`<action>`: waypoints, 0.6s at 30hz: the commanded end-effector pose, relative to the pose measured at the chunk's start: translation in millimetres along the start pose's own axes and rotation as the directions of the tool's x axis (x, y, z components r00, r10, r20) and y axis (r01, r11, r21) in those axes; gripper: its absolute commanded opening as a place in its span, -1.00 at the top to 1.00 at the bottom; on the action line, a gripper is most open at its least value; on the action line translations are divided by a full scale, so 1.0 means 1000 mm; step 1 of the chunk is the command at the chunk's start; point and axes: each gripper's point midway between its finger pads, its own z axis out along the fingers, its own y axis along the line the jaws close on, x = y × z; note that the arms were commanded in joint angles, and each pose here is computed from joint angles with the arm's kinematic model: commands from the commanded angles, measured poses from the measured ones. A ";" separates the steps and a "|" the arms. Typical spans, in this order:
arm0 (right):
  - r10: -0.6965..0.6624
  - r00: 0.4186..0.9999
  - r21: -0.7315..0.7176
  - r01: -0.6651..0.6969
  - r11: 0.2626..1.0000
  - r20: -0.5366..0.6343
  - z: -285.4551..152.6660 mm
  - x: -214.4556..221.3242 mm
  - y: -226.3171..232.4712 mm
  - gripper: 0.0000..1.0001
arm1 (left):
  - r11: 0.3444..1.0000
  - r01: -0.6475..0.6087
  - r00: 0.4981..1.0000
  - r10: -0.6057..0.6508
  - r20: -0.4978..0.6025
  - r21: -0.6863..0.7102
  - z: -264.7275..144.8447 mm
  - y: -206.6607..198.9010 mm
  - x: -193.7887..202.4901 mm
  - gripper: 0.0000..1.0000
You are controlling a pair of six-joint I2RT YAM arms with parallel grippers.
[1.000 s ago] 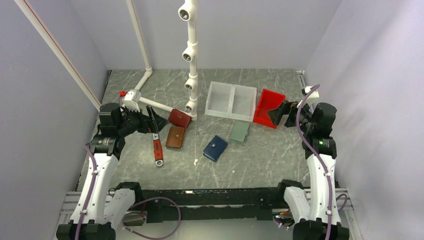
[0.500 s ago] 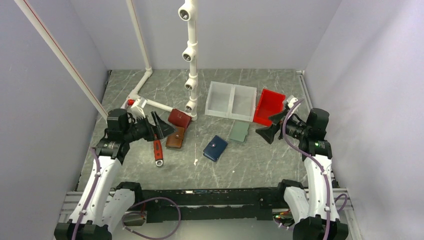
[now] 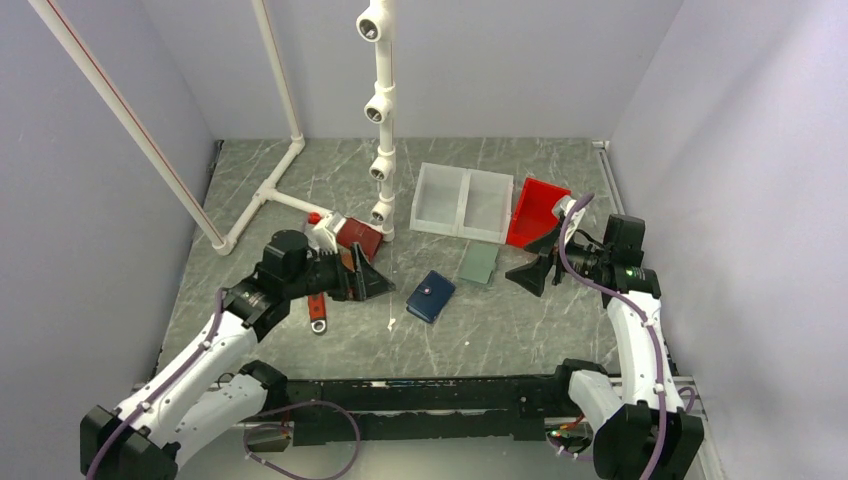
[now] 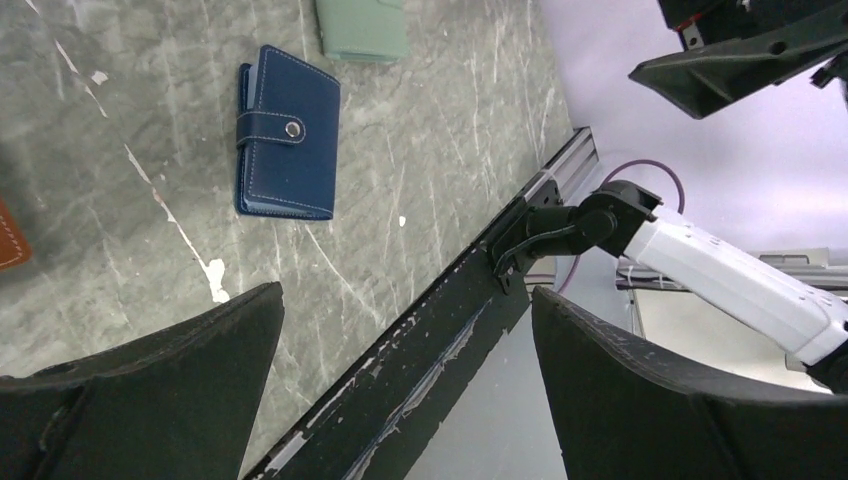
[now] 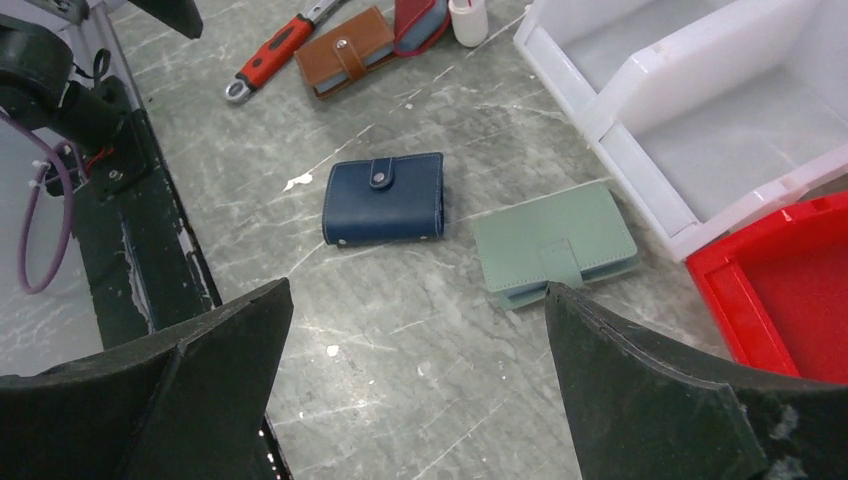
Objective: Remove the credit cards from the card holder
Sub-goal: Open the card holder at the center of the board.
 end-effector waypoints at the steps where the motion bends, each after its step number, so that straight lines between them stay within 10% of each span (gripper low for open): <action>1: -0.068 0.998 -0.027 0.068 0.997 0.015 -0.002 -0.016 0.004 -0.99 | 1.000 -0.002 0.998 0.002 0.069 0.005 0.019 -0.003 -0.008 -0.98; 18: -0.062 0.998 -0.013 0.062 0.998 -0.002 -0.001 -0.012 0.000 -0.99 | 0.997 0.075 0.992 -0.075 0.104 0.005 0.046 0.015 0.007 -0.98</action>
